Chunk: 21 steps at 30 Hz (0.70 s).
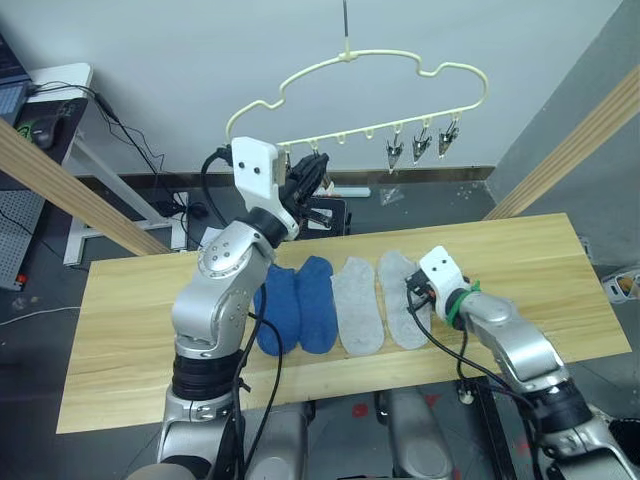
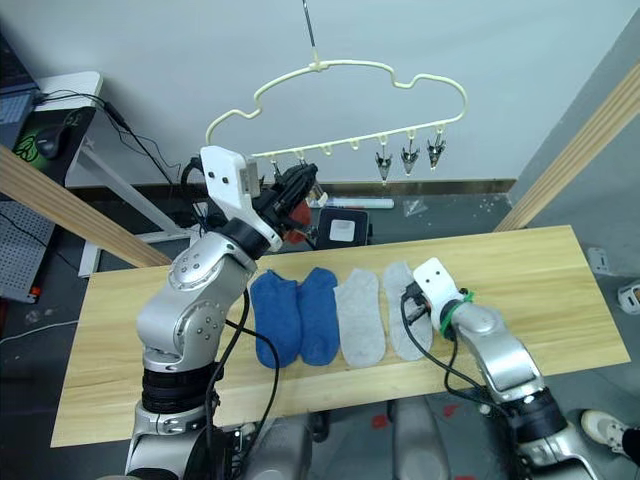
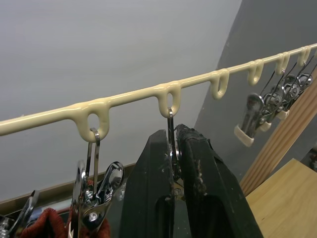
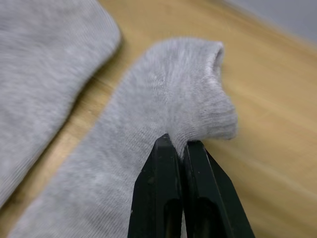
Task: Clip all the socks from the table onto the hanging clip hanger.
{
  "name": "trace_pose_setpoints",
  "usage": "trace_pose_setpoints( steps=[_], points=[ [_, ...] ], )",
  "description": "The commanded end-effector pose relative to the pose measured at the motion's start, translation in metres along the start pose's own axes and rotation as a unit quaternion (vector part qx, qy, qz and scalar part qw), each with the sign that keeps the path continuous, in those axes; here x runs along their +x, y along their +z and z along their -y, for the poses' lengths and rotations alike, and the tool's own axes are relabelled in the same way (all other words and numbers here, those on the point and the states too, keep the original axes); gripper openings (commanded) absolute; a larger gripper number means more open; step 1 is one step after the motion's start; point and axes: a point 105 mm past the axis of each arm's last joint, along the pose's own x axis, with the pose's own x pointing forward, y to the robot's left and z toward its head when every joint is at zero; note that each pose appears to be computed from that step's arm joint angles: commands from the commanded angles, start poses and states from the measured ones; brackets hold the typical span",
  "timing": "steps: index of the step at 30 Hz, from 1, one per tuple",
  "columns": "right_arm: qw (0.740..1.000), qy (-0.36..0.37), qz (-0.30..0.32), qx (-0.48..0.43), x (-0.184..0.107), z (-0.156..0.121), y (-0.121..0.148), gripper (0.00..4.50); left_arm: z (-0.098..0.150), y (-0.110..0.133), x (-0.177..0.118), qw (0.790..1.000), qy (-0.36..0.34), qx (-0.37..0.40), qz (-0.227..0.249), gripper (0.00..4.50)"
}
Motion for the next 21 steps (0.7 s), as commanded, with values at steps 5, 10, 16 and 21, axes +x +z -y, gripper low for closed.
trace_pose_setpoints(
  steps=[5,10,16,21],
  points=[
    [0.976,0.036,0.136,-0.165,-0.026,-0.019,0.066,0.01,0.002,0.008,-0.001,0.998,-0.040,-0.039,-0.006,0.00],
    [0.960,0.028,0.181,-0.210,-0.021,-0.019,0.092,0.01,0.001,0.013,-0.001,0.997,-0.055,-0.059,-0.007,0.00],
    [0.952,0.019,0.206,-0.224,-0.011,-0.017,0.109,0.01,0.002,0.015,-0.002,0.995,-0.068,-0.073,-0.009,0.00],
    [0.945,0.019,0.222,-0.239,-0.010,-0.019,0.117,0.01,0.004,0.015,-0.004,0.993,-0.078,-0.083,-0.008,0.00]
  ],
)
